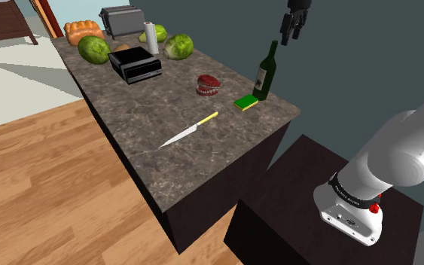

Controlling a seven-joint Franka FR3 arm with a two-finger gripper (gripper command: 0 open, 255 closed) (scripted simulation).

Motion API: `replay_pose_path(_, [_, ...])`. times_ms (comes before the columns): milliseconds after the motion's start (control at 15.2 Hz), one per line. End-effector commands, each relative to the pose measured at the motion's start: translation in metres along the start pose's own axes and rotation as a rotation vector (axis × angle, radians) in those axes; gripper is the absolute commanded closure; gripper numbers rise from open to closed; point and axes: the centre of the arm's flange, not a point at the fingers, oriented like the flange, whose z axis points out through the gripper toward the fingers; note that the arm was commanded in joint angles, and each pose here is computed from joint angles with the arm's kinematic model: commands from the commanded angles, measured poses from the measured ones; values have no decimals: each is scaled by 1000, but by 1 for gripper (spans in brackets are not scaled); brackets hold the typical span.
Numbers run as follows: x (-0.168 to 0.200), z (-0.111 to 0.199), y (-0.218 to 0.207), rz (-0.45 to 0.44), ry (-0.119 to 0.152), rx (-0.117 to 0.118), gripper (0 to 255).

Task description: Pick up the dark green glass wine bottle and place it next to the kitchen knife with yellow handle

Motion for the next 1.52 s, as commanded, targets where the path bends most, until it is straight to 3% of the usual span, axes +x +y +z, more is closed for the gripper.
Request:
replay_pose_path(0, [17, 8, 21, -1, -5, 1, 0])
replay_pose_path(858, [131, 53, 148, -1, -37, 15, 0])
replay_pose_path(1452, [129, 93, 148, -1, -37, 15, 0])
